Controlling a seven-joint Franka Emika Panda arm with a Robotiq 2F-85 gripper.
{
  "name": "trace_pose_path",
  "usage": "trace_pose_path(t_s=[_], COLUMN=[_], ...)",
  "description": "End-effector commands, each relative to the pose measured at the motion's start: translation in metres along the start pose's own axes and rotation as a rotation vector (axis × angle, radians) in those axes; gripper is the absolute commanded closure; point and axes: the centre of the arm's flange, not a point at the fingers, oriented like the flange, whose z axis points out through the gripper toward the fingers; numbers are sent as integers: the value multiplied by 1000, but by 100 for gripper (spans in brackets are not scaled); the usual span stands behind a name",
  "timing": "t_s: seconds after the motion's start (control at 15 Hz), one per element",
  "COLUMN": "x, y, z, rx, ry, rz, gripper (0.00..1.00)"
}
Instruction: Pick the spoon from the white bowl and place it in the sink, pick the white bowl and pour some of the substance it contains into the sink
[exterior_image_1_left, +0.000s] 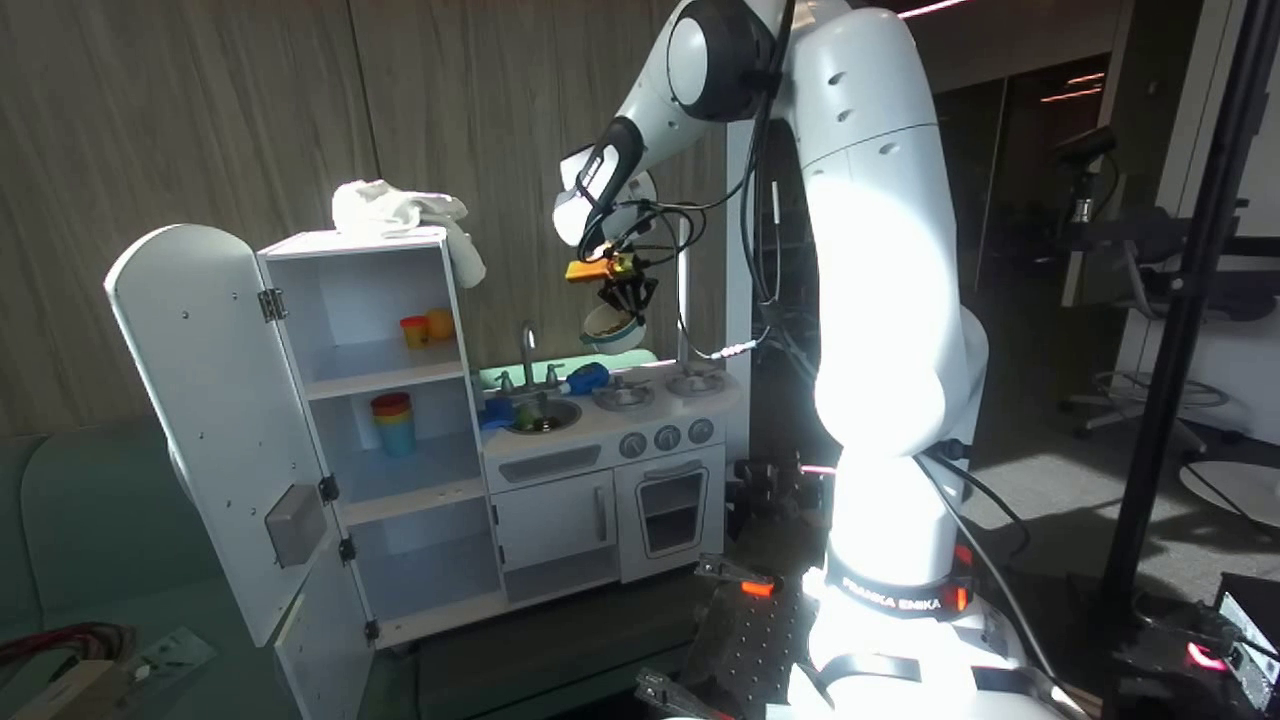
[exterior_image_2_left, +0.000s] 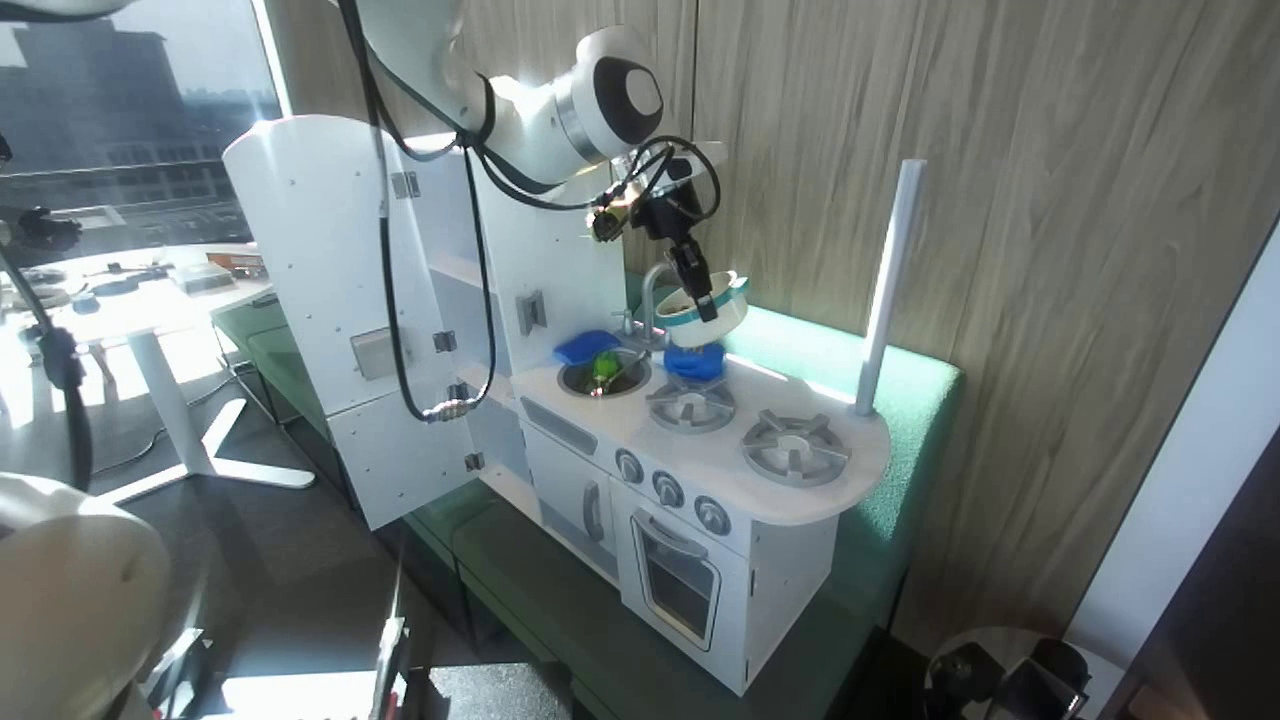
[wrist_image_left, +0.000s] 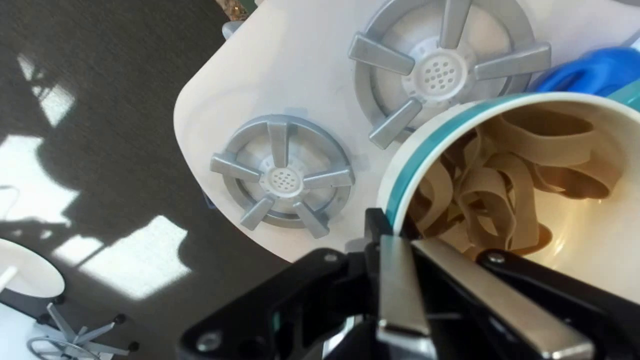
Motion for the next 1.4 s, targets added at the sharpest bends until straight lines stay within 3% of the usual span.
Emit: trace_pose_path(t_s=[0.0, 0.2, 0.67, 0.87, 1.33], x=[-23, -42, -86, -101, -128], y=[-26, -44, -65, -71, -80], z=[-15, -21, -31, -33, -28], rx=[-41, -79, -72, -68, 40], ry=[99, 200, 361, 484, 672], rz=[-97, -170, -379, -487, -653], gripper=[99, 99, 99, 99, 99])
